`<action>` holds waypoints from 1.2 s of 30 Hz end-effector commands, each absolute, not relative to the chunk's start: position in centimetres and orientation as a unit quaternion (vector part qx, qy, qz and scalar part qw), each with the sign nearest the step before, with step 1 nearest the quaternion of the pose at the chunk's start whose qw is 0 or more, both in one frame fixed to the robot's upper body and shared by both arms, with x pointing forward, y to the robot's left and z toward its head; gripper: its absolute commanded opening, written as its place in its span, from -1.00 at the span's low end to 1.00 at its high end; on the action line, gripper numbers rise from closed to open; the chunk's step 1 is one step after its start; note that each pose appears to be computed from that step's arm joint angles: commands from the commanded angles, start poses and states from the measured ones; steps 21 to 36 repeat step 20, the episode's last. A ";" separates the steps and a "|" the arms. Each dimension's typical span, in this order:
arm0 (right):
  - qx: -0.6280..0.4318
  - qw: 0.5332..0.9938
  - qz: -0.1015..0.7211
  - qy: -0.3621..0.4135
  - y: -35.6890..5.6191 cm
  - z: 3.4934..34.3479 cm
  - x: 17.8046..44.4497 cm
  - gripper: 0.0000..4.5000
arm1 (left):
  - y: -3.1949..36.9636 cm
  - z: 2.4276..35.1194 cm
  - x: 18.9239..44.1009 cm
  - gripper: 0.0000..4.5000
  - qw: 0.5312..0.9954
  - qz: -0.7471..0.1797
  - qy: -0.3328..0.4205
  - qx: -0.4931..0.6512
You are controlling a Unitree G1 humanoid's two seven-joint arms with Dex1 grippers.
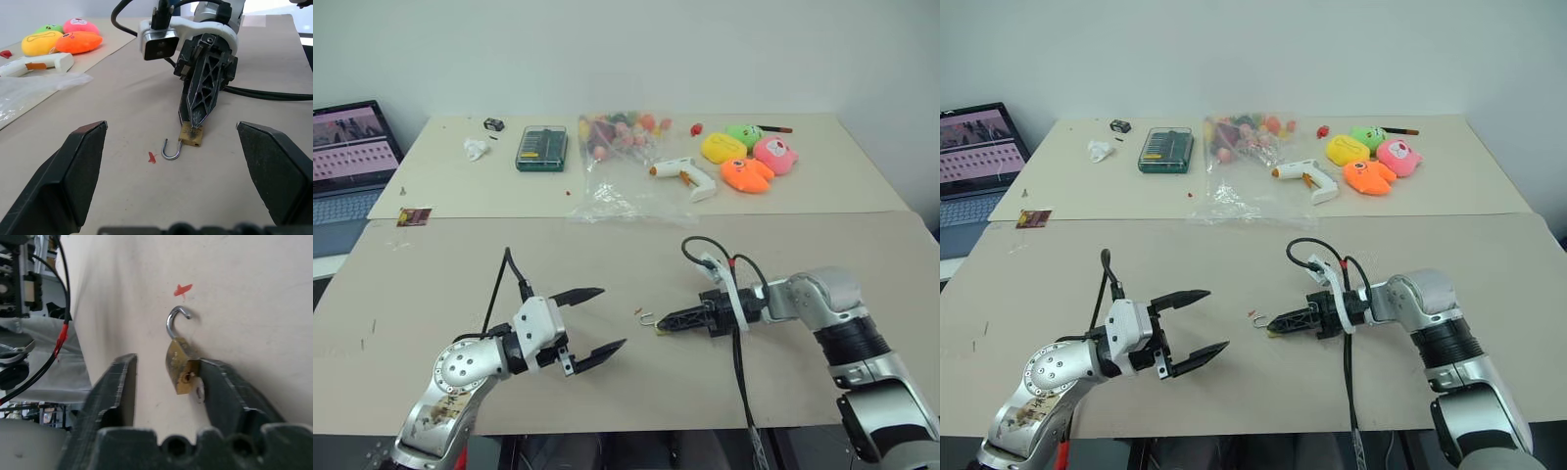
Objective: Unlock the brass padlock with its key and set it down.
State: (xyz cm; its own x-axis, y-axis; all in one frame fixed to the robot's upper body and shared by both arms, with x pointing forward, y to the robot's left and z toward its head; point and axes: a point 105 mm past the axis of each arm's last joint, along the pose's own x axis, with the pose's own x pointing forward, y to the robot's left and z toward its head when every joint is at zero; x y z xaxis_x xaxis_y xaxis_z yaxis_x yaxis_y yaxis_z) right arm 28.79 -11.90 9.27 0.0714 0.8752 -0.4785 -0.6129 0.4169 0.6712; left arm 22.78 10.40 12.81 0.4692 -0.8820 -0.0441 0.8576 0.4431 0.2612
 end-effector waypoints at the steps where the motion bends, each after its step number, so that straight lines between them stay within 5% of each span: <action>1: 0.105 0.756 0.481 0.433 -16.2 9.8 29.9 0.81 | 10.0 13.1 22.8 1.00 0.851 -0.515 -0.036 0.099; 5: -0.024 0.793 0.459 0.399 -20.9 11.1 30.5 0.98 | 9.8 12.1 22.8 1.00 0.844 -0.534 0.053 0.015; 11: -0.136 0.752 0.594 0.251 -18.6 16.3 26.9 0.98 | 10.7 13.3 24.3 1.00 0.842 -0.534 0.045 0.060; 15: -0.149 0.789 0.565 0.190 -17.7 17.8 27.4 0.98 | 12.9 14.3 26.2 1.00 0.850 -0.517 0.051 0.084; 18: -0.159 0.769 0.602 0.143 -16.3 19.0 25.9 0.98 | 13.9 15.2 26.9 1.00 0.853 -0.513 0.053 0.085; 36: -0.166 0.759 0.615 0.135 -15.8 19.0 25.2 0.98 | 14.1 15.5 27.1 1.00 0.849 -0.518 0.053 0.088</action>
